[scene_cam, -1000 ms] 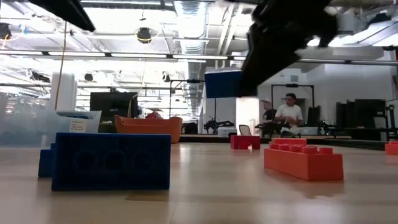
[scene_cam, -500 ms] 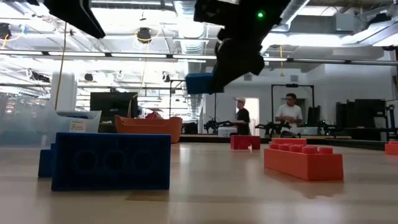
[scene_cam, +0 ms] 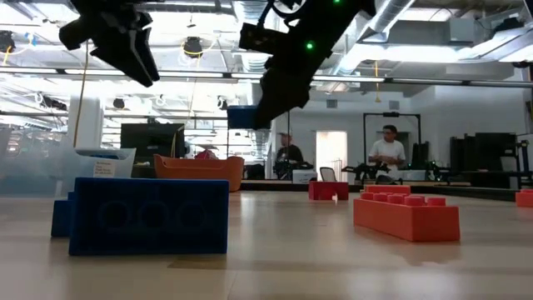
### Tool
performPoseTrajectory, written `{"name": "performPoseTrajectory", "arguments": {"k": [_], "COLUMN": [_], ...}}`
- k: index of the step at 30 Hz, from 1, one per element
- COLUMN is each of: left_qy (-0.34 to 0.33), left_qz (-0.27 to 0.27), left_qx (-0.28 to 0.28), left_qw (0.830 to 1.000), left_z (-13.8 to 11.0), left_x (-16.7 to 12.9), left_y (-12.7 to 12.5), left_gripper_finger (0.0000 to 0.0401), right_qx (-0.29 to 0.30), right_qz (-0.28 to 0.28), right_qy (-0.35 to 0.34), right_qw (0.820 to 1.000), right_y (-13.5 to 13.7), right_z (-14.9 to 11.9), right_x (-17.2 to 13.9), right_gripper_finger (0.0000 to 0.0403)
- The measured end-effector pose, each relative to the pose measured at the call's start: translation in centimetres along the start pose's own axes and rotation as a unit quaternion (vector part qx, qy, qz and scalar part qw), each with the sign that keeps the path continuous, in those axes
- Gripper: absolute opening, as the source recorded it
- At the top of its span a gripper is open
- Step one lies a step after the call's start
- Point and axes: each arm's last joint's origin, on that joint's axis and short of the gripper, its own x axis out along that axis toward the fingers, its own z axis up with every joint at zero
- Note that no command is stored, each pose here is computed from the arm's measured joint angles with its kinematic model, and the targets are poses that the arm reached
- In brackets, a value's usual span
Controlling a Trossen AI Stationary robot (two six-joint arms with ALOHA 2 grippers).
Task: Sort blocks
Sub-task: Put the blue game piece into the top transparent bin
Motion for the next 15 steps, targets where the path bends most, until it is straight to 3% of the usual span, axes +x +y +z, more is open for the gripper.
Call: {"name": "performPoseTrajectory", "arguments": {"k": [4,15], "left_qy": [0.003,-0.047], "left_qz": [-0.032,-0.045], "left_qx": [-0.015,-0.032], "left_qw": [0.999,0.997], "left_z": [-0.2,-0.2], "left_x": [0.2,2.6], "left_y": [-0.5,-1.3], "left_gripper_finger": [0.0177,0.0177], "right_qx": [-0.006,-0.021], "right_qz": [0.006,0.025], "right_qy": [-0.005,-0.051], "right_qw": [1.000,0.998], "right_y": [0.0,1.4], "right_z": [0.1,1.1], "right_x": [0.0,-0.8], "right_gripper_finger": [0.0098,0.0098]}}
